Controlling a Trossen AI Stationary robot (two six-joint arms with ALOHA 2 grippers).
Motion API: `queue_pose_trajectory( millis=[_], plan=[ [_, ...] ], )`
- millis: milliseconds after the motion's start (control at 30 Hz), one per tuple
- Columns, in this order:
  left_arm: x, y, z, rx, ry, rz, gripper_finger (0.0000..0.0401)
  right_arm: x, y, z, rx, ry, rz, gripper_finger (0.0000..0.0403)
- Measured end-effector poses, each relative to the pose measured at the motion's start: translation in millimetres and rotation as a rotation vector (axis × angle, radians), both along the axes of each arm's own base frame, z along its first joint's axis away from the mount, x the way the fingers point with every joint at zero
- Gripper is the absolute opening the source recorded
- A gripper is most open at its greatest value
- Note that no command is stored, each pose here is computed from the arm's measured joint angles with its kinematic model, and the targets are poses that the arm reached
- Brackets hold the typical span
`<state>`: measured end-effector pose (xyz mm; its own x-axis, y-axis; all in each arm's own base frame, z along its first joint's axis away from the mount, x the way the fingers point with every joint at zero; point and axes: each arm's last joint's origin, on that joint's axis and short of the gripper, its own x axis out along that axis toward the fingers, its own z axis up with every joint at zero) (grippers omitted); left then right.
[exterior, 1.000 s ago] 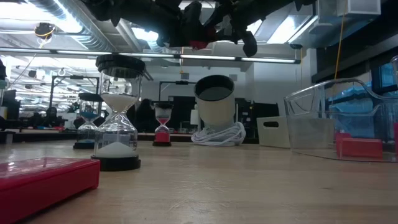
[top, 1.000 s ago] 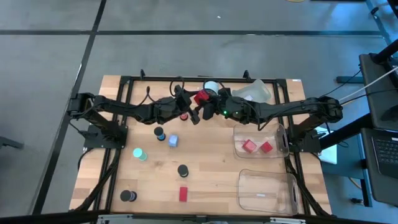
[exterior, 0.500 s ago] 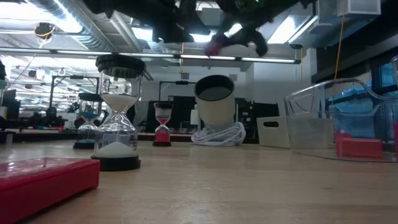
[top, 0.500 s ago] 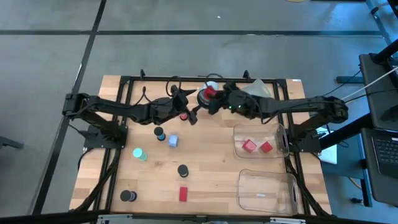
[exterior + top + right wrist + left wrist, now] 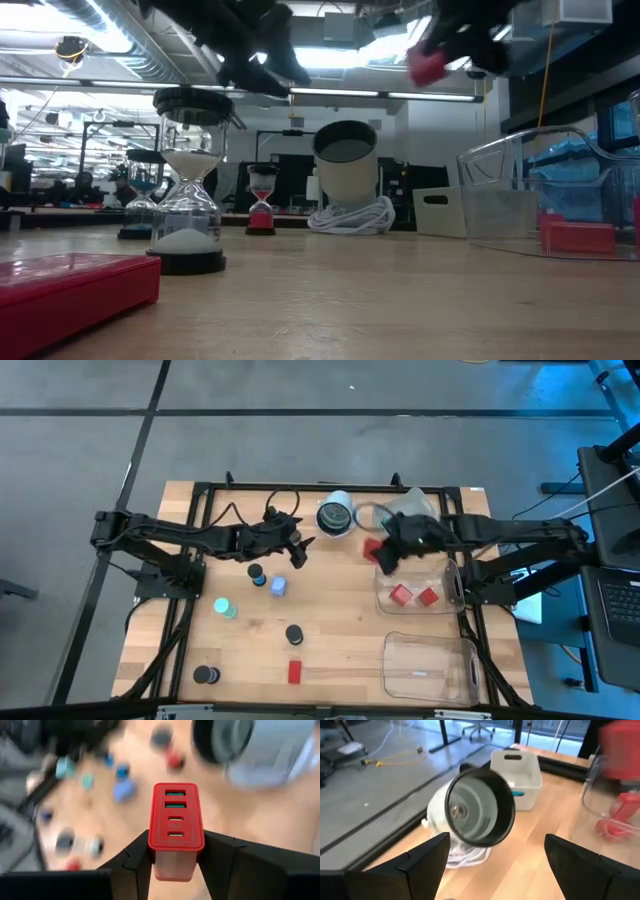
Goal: Pick & Place Office items
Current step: Put the red charger adapter into the top transparent bin
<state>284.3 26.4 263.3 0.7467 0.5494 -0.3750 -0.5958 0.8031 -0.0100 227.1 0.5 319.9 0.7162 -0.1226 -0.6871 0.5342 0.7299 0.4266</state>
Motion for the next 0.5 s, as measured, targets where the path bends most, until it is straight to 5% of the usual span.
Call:
queue_pose_trajectory(
  millis=[233,500],
  plan=[
    [-2.6,0.2,-7.1,-0.040,0.044,0.035,0.0322,-33.1,29.7,-10.6,0.121,0.253,0.049,0.0128],
    [-2.9,0.2,-7.6,-0.058,0.036,0.045,0.0322,-48.3,46.1,-29.8,0.167,0.549,-0.087,0.0129]
  ],
)
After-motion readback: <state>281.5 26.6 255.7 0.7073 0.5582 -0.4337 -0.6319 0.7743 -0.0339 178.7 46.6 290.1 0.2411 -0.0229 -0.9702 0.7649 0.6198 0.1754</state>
